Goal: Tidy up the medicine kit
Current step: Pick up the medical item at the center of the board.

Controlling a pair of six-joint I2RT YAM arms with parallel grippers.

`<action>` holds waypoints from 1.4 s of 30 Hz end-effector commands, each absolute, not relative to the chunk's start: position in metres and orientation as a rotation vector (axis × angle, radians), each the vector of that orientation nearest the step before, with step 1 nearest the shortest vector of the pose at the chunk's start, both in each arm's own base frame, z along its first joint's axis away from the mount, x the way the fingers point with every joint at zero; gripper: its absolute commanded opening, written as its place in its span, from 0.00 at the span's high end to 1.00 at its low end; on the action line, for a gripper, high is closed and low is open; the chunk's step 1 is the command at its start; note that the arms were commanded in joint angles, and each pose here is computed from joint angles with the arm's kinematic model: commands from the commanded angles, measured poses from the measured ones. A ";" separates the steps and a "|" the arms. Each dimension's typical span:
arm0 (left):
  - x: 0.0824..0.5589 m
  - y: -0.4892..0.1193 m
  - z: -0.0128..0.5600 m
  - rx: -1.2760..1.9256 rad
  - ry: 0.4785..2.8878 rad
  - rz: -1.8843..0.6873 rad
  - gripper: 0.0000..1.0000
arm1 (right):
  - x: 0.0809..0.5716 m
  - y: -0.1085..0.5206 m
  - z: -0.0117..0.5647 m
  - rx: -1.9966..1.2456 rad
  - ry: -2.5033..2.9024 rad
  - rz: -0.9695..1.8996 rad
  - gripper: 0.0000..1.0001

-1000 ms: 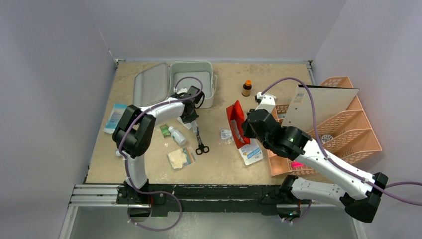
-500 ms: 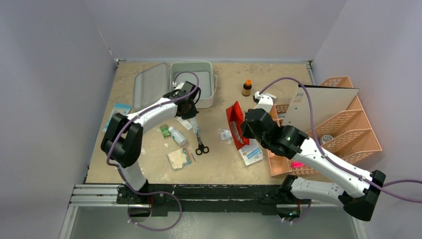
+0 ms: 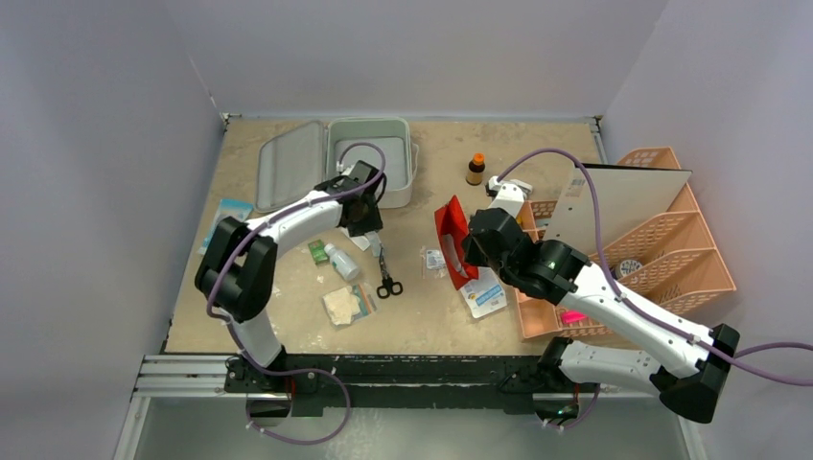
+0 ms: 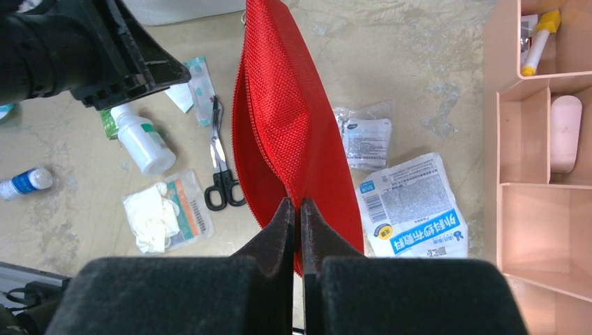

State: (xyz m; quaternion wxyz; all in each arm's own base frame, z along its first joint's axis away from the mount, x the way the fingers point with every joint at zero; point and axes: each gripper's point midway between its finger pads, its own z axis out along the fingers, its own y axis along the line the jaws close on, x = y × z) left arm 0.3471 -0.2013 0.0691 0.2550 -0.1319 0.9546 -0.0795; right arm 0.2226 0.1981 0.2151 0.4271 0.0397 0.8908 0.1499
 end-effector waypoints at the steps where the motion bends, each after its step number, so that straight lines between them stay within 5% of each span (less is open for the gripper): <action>1: 0.364 -0.197 0.057 -0.356 2.601 -0.110 0.64 | 0.228 0.200 0.237 0.141 2.172 0.415 1.00; 18: 0.381 -0.197 0.021 -0.342 2.670 0.041 0.63 | 0.221 0.190 0.240 0.108 2.159 0.407 1.00; 22: 0.376 -0.198 0.014 -0.346 2.687 0.041 0.69 | 0.220 0.188 0.239 0.111 2.157 0.405 1.00; 27: 0.373 -0.204 0.018 -0.277 2.715 0.002 0.99 | 0.220 0.188 0.240 0.115 2.153 0.411 1.00; 42: 0.371 -0.227 0.102 -0.166 2.577 -0.282 1.00 | 0.226 0.197 0.231 0.142 2.170 0.409 1.00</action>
